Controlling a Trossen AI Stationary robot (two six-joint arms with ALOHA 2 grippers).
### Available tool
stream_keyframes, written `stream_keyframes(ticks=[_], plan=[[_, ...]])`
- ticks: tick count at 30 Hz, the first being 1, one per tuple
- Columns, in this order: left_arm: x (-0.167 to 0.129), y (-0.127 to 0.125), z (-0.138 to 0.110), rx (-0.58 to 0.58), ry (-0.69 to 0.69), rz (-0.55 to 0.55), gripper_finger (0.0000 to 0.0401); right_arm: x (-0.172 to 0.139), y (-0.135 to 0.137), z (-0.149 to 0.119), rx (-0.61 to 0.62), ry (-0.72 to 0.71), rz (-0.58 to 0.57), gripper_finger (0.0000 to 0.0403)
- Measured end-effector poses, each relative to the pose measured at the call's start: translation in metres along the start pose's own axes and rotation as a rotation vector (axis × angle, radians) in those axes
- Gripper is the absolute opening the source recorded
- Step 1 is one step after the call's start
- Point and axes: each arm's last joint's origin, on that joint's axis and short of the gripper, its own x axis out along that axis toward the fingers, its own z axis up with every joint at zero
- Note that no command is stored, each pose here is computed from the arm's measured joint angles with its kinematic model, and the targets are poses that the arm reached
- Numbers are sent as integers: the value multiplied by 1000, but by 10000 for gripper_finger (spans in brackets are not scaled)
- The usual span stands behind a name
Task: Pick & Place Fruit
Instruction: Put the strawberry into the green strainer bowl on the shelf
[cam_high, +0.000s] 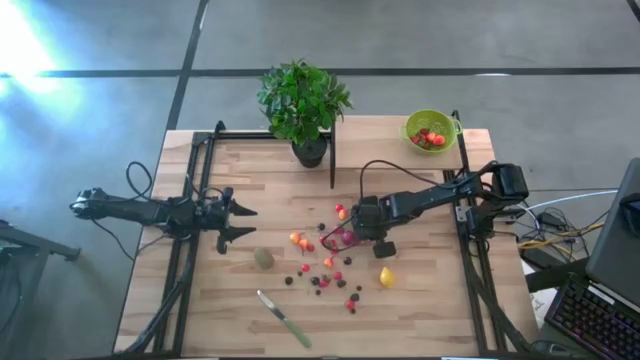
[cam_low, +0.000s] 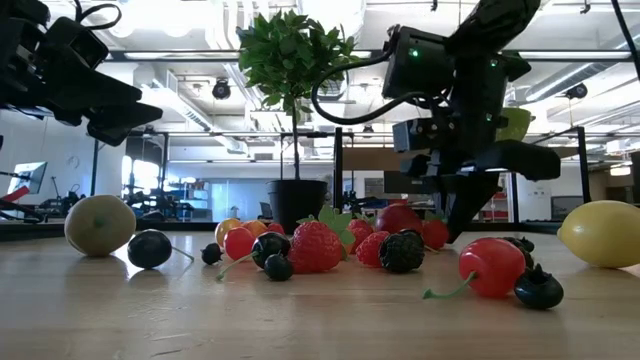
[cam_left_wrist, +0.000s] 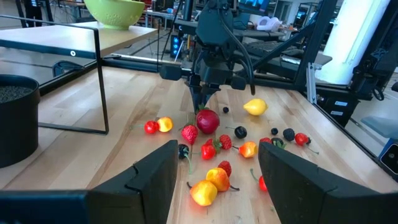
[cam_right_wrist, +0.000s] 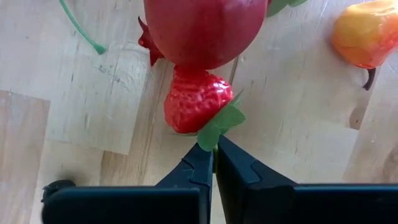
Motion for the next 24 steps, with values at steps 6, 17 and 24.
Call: stream_keyframes(ticks=[6, 17, 24], plan=[[0, 0, 0, 0, 0, -1, 229, 0, 0, 0, 0, 0, 0, 9], [0, 0, 0, 0, 0, 0, 229, -38, -3, 8, 29, 52, -10, 8], [0, 0, 0, 0, 0, 0, 229, -101, -13, 18, 8, -10, -166, 8]])
